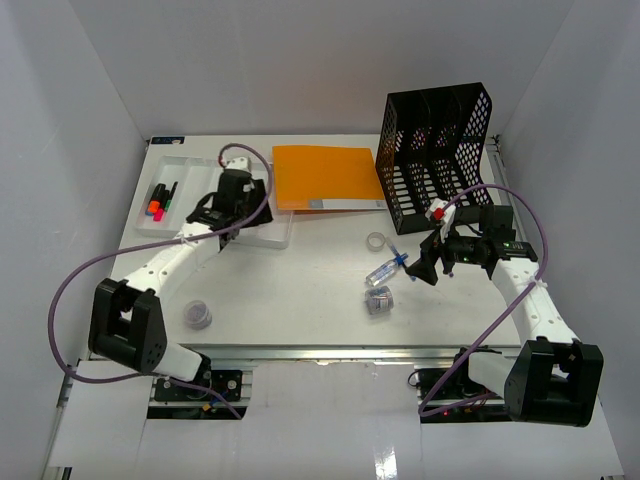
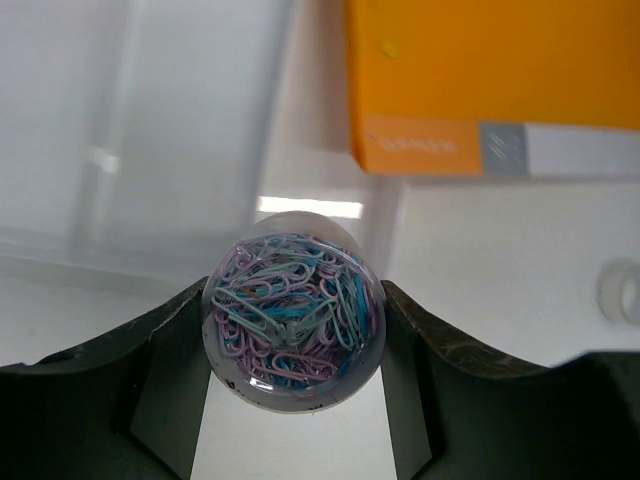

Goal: Organize the desk

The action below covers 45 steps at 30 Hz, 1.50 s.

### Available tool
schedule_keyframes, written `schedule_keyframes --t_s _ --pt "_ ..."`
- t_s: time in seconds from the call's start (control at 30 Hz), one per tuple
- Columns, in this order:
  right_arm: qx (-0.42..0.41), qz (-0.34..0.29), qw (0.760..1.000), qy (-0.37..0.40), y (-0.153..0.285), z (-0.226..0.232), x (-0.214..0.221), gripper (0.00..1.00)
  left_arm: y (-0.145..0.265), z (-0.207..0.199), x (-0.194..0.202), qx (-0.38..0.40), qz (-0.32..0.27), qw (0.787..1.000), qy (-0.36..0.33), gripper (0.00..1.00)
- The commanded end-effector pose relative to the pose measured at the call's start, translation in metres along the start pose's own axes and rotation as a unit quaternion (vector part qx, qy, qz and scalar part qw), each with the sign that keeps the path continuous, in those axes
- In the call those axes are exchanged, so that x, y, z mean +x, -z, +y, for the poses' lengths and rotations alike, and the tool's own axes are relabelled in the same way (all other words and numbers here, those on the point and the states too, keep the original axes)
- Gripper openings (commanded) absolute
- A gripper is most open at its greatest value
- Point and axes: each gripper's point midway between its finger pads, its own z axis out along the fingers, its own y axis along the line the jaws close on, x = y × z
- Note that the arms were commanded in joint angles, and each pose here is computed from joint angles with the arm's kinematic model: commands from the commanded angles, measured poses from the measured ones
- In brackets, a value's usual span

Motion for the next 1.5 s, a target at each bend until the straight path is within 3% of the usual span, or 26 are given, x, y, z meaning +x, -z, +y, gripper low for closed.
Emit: schedule_keyframes --t_s 0.0,0.07,0.27,0.5,0.6,0.77,1.13,1.27,1.47 --pt "-0.006 -0.015 1.000 0.021 0.002 0.004 -0.010 0.93 -0.022 0.060 -0.057 -0.046 -0.033 0.998 0.036 0.13" --pt "-0.006 -0.016 1.000 0.023 0.003 0.004 -0.011 0.93 -0.039 0.083 -0.086 -0.069 -0.055 0.995 0.051 0.13" --pt "-0.006 -0.015 1.000 0.022 0.002 0.004 -0.010 0.93 -0.095 0.158 -0.114 -0.138 -0.047 0.985 0.096 0.14" --pt "-0.008 -0.016 1.000 0.023 0.003 0.004 -0.011 0.93 -0.122 0.191 -0.161 -0.185 -0.073 0.978 0.067 0.17" --pt "-0.008 -0.016 1.000 0.023 0.003 0.005 -0.011 0.93 -0.131 0.201 -0.168 -0.198 -0.071 0.976 0.057 0.22" --pt "-0.008 -0.015 1.000 0.024 0.002 0.004 -0.011 0.93 -0.147 0.219 -0.150 -0.208 -0.047 0.975 0.063 0.45" --pt "-0.005 -0.011 1.000 0.020 0.002 0.002 -0.008 0.93 -0.147 0.211 -0.142 -0.178 -0.027 0.982 0.063 0.82" --pt "-0.003 -0.011 1.000 0.018 0.003 0.001 -0.007 0.93 -0.133 0.201 -0.153 -0.156 -0.039 0.984 0.070 0.89" --pt "-0.023 -0.017 0.999 0.028 0.004 0.010 -0.006 0.93 -0.108 0.176 -0.172 -0.104 -0.056 0.990 0.078 0.92"
